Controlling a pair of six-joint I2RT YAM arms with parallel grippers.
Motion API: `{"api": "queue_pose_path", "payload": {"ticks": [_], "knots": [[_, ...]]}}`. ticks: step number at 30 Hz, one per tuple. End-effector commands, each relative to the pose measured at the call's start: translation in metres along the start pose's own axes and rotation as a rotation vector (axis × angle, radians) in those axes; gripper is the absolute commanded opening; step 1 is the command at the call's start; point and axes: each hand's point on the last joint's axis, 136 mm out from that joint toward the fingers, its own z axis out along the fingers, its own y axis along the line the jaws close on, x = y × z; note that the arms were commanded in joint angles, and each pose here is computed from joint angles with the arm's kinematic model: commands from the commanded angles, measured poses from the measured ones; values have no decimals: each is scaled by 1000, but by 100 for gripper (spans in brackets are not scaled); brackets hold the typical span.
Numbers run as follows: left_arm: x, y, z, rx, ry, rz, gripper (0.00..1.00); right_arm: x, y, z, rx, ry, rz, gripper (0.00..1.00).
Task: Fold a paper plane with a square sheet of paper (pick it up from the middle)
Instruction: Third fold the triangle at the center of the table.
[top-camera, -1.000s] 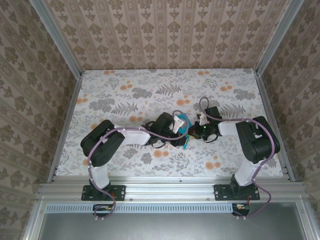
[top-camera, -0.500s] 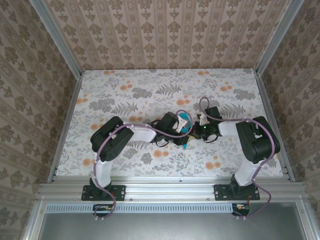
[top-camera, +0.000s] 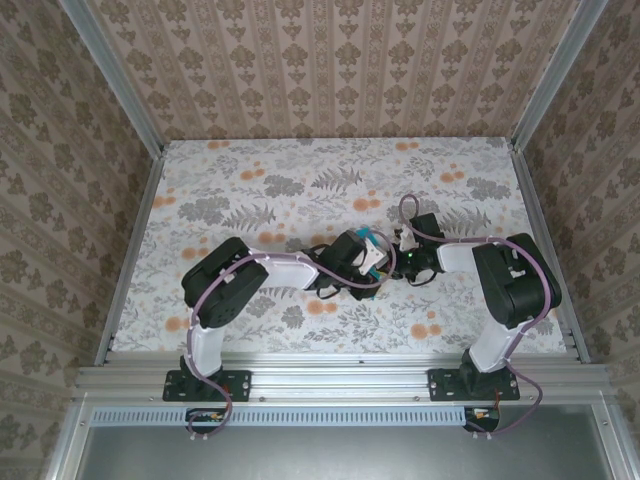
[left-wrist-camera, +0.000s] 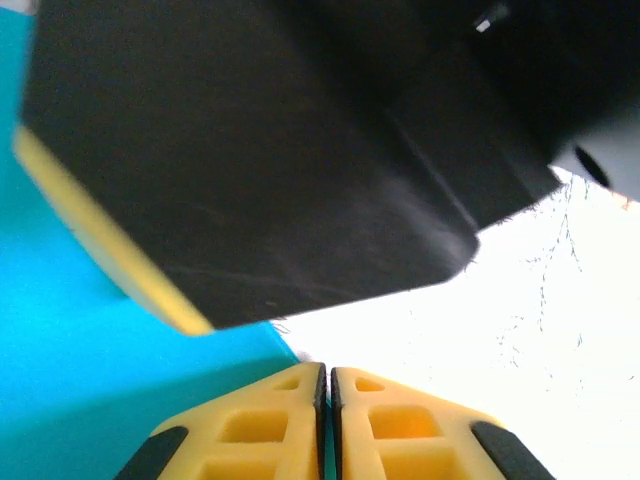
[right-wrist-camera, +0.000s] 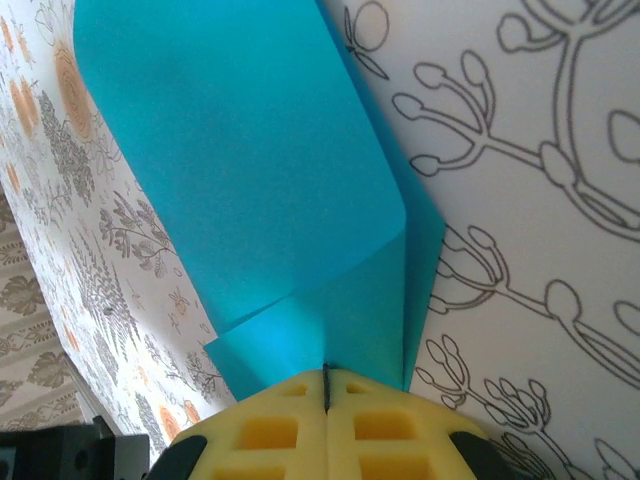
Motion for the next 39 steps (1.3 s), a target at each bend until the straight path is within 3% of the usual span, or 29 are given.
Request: {"api": "queue_pose_path", "payload": {"ticks": [1,11,24,30,39], "knots": [[56,-15,-2,-6,205,47,13,5,-35,-3,155,-15,50,5],[85,-21,-4,2,256,45,13,3,-31,-9,152,-27,41,5],[91,-6,-2,8,264,-3,12,-6,18,-20,15,-75,-7,12],[94,-4,-2,6,277,-9,12,-7,11,-2,20,-49,11,12],[99,-4,-5,18,287,-18,12,-24,-20,-4,162,-67,6,13]]}}
